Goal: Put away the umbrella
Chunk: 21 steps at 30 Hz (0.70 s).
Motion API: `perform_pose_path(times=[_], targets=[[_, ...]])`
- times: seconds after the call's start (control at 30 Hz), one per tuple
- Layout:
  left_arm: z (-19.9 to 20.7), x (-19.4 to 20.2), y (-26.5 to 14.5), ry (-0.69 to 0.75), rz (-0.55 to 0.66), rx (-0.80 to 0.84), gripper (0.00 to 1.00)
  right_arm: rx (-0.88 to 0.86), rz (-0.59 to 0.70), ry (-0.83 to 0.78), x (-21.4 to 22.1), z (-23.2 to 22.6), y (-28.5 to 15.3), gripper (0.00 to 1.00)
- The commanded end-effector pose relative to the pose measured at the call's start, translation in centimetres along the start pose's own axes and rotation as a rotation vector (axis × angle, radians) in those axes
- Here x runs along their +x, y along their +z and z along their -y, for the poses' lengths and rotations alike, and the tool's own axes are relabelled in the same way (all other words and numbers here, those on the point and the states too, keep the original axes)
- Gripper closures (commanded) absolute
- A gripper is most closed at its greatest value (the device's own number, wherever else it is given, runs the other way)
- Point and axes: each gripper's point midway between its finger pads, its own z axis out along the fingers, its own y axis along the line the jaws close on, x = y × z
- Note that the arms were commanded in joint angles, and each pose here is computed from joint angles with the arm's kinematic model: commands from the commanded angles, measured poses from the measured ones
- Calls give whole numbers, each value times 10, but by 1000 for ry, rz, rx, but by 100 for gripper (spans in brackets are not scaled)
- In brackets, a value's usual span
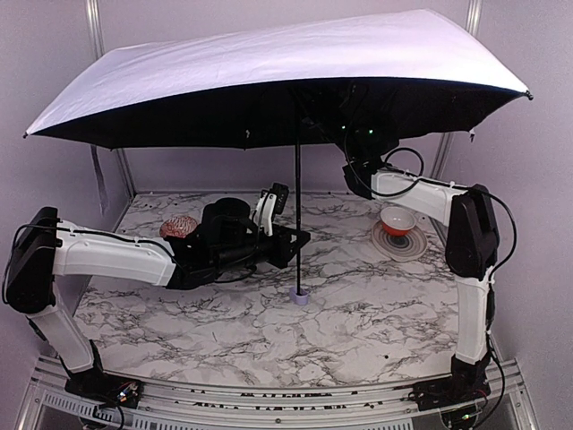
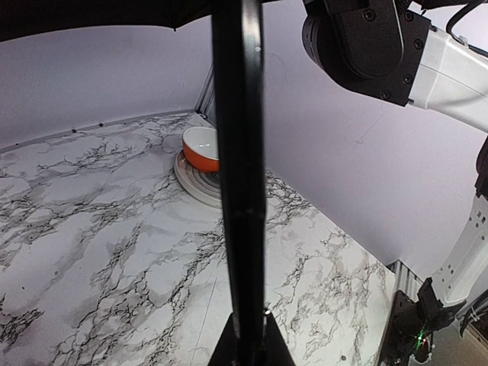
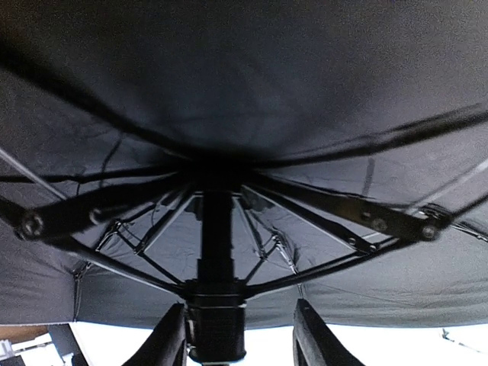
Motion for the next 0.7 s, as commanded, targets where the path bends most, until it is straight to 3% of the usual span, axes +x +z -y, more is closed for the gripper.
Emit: perform_pose_path(times=[0.0,0.37,0.57,0.67], targets=[[14,-39,-6,47,117,8,100,-21,34,0,-5,-9,1,54],[15,-41,-7,60,125,6,100,-26,44,-19,-10,-12,1,46],[17,-41,-8,66,124,11,100,-23,45,-15,-10,-11,1,64],[17,-42,-9,69,126,12,100,-21,51,-14,-12,-11,0,88]])
